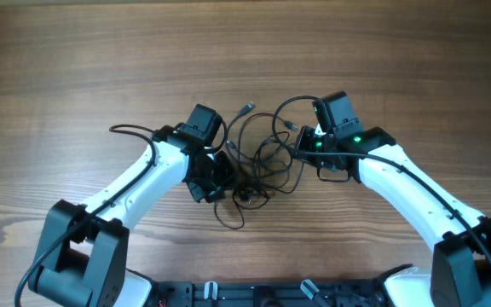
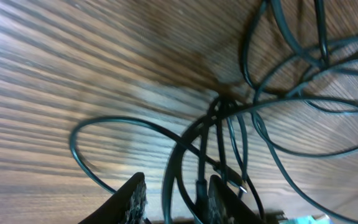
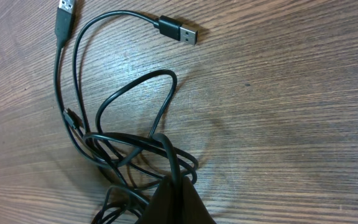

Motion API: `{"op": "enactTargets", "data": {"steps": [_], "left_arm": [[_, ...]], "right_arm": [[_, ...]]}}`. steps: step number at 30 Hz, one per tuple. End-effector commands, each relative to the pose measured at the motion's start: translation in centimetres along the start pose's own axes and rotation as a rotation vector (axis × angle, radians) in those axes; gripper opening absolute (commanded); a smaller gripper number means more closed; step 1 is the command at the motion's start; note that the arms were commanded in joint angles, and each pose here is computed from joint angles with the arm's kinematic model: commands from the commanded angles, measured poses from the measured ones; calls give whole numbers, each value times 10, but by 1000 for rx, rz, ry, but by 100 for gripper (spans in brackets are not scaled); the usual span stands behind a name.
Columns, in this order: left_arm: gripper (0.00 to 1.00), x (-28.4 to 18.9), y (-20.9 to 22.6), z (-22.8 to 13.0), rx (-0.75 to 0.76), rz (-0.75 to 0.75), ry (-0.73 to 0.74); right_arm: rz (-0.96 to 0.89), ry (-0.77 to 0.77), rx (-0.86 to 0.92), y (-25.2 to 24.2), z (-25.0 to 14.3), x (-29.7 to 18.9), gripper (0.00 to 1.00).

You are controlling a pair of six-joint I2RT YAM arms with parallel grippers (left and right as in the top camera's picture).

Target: Untangle cables

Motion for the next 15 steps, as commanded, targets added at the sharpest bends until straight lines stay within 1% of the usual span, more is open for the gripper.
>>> {"op": "enactTargets", "data": {"steps": [1, 7, 15], "left_arm": [[34, 1, 6, 4, -6, 47, -24], [34, 7, 3, -8, -10, 57, 13], [31, 22, -2, -19, -9, 52, 19]], "right_arm": [[-1, 18, -12, -1, -1, 3, 4], [0, 19, -12, -1, -1, 3, 4], [-2, 20, -11, -1, -1, 3, 4]]}}
Point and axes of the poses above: each gripper's point midway between its finger pads, its own x axis out along the fingers, its own y axis along the line the jaws close on, z = x × y, the point moved 4 cm from there along -x, back along the fingers, and after that the axes turned 13 degrees about x, right-handed, at the moved point
